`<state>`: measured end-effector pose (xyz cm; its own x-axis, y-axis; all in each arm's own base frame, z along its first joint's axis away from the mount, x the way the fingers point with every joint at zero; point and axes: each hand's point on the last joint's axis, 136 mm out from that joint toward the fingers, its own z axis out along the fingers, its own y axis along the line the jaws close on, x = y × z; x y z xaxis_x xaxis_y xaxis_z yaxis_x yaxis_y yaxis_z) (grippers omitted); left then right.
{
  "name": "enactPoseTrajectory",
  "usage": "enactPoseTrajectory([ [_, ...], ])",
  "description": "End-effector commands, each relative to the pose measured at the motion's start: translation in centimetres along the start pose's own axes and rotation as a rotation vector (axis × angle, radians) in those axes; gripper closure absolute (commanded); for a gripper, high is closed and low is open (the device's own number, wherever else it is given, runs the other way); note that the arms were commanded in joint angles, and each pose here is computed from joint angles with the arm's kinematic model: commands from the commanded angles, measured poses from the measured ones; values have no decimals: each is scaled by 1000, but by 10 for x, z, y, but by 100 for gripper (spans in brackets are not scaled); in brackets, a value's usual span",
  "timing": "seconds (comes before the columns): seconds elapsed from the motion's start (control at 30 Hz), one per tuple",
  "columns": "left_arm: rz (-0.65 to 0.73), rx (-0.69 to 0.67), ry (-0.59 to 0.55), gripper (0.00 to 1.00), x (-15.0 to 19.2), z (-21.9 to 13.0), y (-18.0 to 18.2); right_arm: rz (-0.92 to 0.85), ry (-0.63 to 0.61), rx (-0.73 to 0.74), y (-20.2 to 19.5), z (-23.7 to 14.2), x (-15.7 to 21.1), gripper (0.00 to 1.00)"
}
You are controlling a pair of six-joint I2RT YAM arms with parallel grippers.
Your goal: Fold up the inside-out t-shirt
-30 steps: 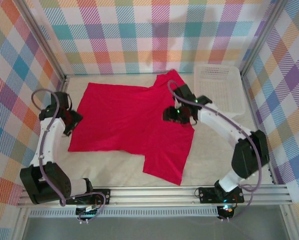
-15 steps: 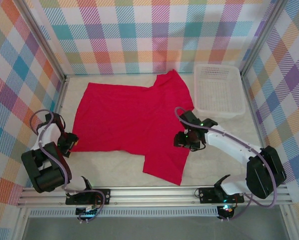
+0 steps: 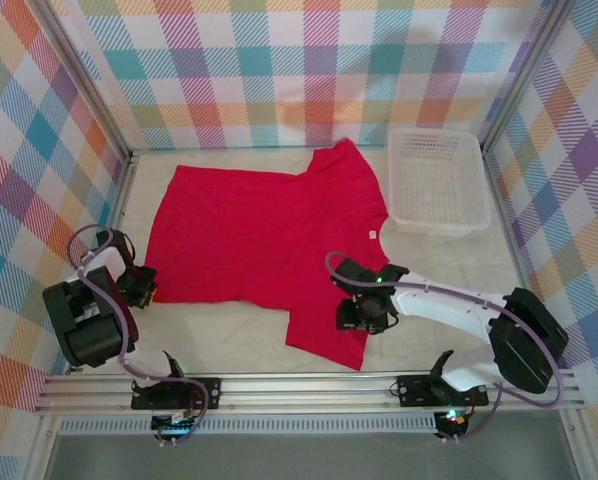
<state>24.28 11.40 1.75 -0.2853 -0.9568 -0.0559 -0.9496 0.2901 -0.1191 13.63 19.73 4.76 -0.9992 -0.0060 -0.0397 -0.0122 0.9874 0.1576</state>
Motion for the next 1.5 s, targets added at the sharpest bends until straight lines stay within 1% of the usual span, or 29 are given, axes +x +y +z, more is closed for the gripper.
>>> enactPoseTrajectory([
  [0.0, -22, 41, -15, 95, -2, -7, 2, 56, 29, 42, -12, 1, 21, 43],
  [0.07, -24, 70, -33, 100, -1, -15, 0, 52, 53, 61, -13, 6, 33, 43],
  [0.3, -23, 154, -112, 100, -1, -49, -3, 73, 95, 113, -27, 18, 60, 43],
  [0.47, -22, 181, -169, 100, -3, -69, 0, 74, 120, 67, -19, 27, 71, 41],
  [0.53, -24, 183, -174, 100, -3, -72, 1, 77, 127, 50, -14, 33, 71, 40],
  [0.6, -23, 190, -160, 100, -1, -73, -1, 79, 126, 40, -10, 39, 69, 42],
  [0.63, -21, 195, -148, 100, 1, -74, -3, 82, 122, 48, -10, 43, 68, 45],
  [0.7, -16, 211, -132, 100, 2, -76, -7, 91, 106, 74, -12, 46, 64, 54],
  [0.8, -11, 211, -137, 100, 2, -81, -8, 94, 76, 93, -11, 46, 57, 66],
  [0.87, -9, 216, -145, 100, 2, -86, -8, 84, 47, 97, -7, 38, 50, 79],
  [0.9, -8, 220, -146, 100, 2, -88, -8, 72, 32, 102, -6, 33, 46, 83],
  [1.0, -6, 255, -161, 100, 1, -101, -12, 28, -51, 116, 4, 5, 25, 98],
  [1.03, -6, 265, -169, 100, 1, -107, -13, 16, -83, 124, 6, -6, 17, 100],
  [1.13, 0, 295, -194, 100, 0, -124, -16, -2, -166, 125, 10, -41, -6, 100],
  [1.23, 9, 313, -213, 100, 1, -136, -16, 9, -238, 87, 9, -69, -23, 100],
  [1.33, 16, 317, -224, 100, 2, -141, -14, 26, -278, 52, 4, -84, -30, 100],
  [1.47, 25, 314, -226, 100, 4, -140, -12, 46, -277, 40, -2, -84, -29, 100],
])
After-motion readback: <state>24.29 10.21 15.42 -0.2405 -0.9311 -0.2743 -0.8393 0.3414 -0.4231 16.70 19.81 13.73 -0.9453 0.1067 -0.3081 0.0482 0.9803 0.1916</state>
